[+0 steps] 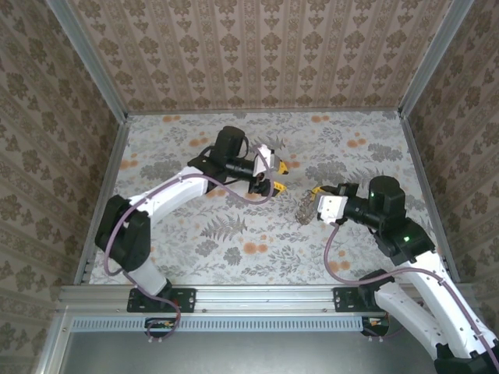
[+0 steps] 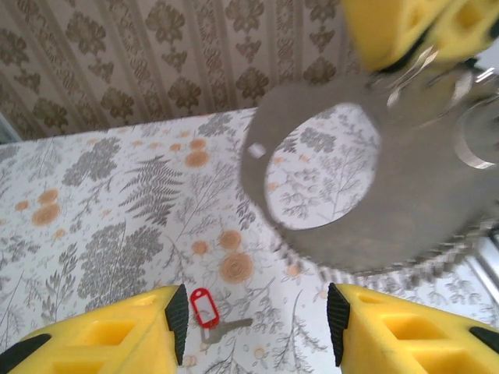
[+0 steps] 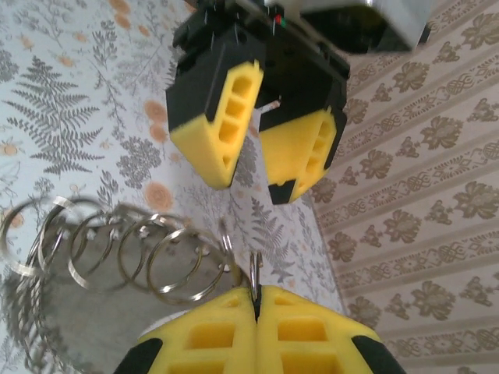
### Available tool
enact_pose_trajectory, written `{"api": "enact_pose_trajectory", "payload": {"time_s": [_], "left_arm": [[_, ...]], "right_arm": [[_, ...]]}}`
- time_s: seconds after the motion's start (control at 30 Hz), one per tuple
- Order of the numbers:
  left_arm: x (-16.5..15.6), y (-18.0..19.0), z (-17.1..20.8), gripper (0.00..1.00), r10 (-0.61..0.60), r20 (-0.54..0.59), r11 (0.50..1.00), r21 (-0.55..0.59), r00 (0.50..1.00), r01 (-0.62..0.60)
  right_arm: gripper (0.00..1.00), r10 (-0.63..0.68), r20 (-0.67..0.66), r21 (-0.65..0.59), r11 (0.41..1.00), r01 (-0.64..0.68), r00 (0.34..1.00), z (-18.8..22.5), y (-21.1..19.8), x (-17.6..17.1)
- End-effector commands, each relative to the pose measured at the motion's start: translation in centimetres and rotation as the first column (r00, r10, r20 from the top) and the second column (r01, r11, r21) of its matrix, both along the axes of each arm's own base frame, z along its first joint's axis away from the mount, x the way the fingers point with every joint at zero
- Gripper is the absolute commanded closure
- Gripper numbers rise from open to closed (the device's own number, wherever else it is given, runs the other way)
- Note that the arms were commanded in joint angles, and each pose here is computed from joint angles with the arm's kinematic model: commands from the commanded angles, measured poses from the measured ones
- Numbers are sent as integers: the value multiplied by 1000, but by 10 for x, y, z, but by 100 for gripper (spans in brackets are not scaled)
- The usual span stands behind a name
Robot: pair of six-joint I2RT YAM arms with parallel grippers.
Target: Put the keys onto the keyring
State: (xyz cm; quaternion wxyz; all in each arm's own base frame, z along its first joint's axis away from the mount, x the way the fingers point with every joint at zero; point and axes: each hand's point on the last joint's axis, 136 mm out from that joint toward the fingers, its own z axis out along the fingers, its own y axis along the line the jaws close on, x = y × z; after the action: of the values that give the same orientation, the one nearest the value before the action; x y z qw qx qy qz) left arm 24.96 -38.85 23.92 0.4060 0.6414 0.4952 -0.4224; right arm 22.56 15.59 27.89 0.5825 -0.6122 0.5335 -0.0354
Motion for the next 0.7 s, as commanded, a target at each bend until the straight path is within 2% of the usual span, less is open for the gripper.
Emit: {"api": "enact_pose_trajectory", "payload": {"time_s": [0.0,0.1,0.2,0.3,0.37,0.43,0.6,0.67], "left_arm": [[18,-9,-10,46,55,41,998,29,998,-56],[27,-14,-16,45,104,47,994,32,994,-105],[38,-20,-26,44,162,29,984,69,986,-163],[41,-30,-36,43,197,-9,976,97,980,-196],[42,-38,-45,43,227,-38,969,112,973,-222],[40,-46,-53,42,240,-65,964,131,969,-230],[43,-63,-88,43,303,-83,925,265,949,-272],[45,-69,-105,45,348,-132,898,331,928,-289]], "right_arm": [[100,-25,84,-22,999,27,996,20,-8,-4],[100,-65,71,63,996,61,995,27,-9,2],[100,-251,5,241,940,242,968,41,-28,31],[100,-428,-92,389,816,428,899,55,-57,57],[100,-533,-136,473,705,528,835,63,-80,71],[100,-603,-164,522,618,587,781,67,-99,79],[100,-755,-232,597,387,703,613,75,-150,91],[100,-801,-274,624,273,733,532,74,-174,94]]}}
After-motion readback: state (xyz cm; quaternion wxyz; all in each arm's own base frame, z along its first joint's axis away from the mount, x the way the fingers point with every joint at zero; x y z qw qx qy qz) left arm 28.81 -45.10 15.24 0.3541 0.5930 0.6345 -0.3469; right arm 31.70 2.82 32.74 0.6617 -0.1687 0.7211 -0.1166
